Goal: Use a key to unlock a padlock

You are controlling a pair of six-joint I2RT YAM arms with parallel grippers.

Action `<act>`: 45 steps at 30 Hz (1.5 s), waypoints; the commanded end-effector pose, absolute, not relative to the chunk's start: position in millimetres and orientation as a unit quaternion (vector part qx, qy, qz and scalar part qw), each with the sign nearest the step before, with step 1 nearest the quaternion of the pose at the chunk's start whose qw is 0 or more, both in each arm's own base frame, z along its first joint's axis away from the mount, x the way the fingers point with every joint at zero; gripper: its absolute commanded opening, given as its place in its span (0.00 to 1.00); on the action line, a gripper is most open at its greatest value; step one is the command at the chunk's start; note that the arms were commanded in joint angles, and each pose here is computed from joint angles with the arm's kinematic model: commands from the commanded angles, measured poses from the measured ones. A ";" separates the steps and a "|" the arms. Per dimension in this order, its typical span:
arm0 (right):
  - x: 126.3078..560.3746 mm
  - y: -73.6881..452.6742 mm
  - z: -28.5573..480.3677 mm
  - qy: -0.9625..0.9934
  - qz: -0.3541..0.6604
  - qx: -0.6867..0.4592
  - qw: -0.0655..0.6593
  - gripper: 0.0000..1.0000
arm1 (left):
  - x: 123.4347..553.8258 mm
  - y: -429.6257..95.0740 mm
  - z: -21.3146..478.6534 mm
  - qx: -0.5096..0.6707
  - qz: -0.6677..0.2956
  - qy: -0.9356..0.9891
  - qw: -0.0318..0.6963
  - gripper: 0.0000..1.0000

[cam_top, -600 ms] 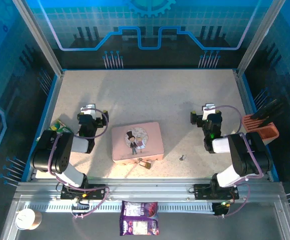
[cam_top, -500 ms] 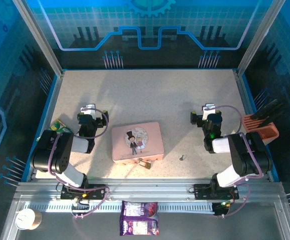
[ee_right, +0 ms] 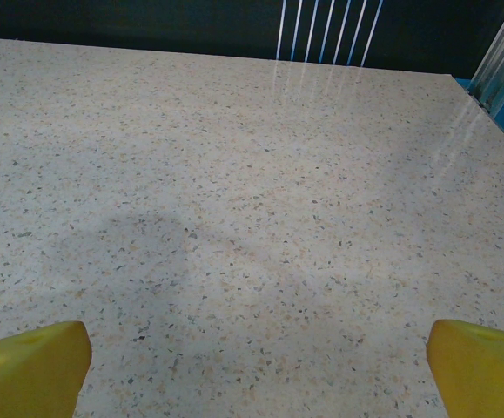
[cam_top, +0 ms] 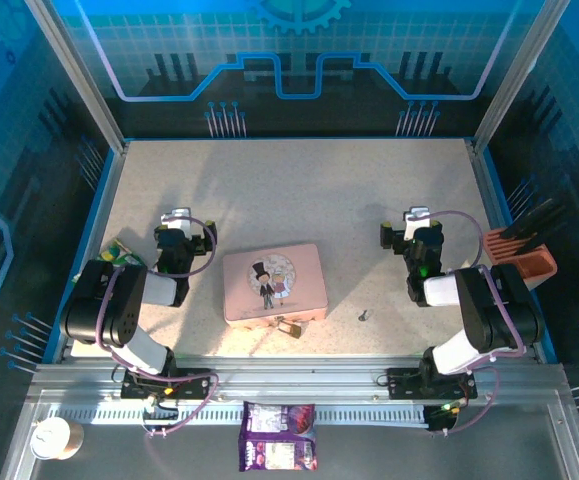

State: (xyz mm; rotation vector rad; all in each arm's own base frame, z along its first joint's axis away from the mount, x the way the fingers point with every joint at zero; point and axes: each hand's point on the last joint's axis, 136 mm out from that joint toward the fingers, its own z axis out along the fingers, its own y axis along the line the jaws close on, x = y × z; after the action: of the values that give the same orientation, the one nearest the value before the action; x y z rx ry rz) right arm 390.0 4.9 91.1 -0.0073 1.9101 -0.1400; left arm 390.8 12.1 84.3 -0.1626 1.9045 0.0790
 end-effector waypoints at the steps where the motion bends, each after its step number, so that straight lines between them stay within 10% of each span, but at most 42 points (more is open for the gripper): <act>1: 396.5 9.0 101.1 0.805 -0.061 -0.007 0.590 1.00 | 395.7 12.0 97.9 -0.073 0.025 0.803 0.592 0.99; 33: 396.9 9.6 101.1 0.805 -0.060 -0.007 0.590 1.00 | 395.4 12.5 97.6 -0.074 0.026 0.803 0.591 0.99; 45: 381.7 34.2 122.9 0.777 -0.047 -0.069 0.624 1.00 | 363.4 7.1 172.7 -0.084 0.002 0.773 0.628 0.99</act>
State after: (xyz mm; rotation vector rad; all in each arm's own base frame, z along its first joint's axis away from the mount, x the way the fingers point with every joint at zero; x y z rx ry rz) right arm 384.1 20.4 95.0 -0.0885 1.8811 -0.0922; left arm 369.2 10.1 162.3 -0.1640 1.7370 0.0400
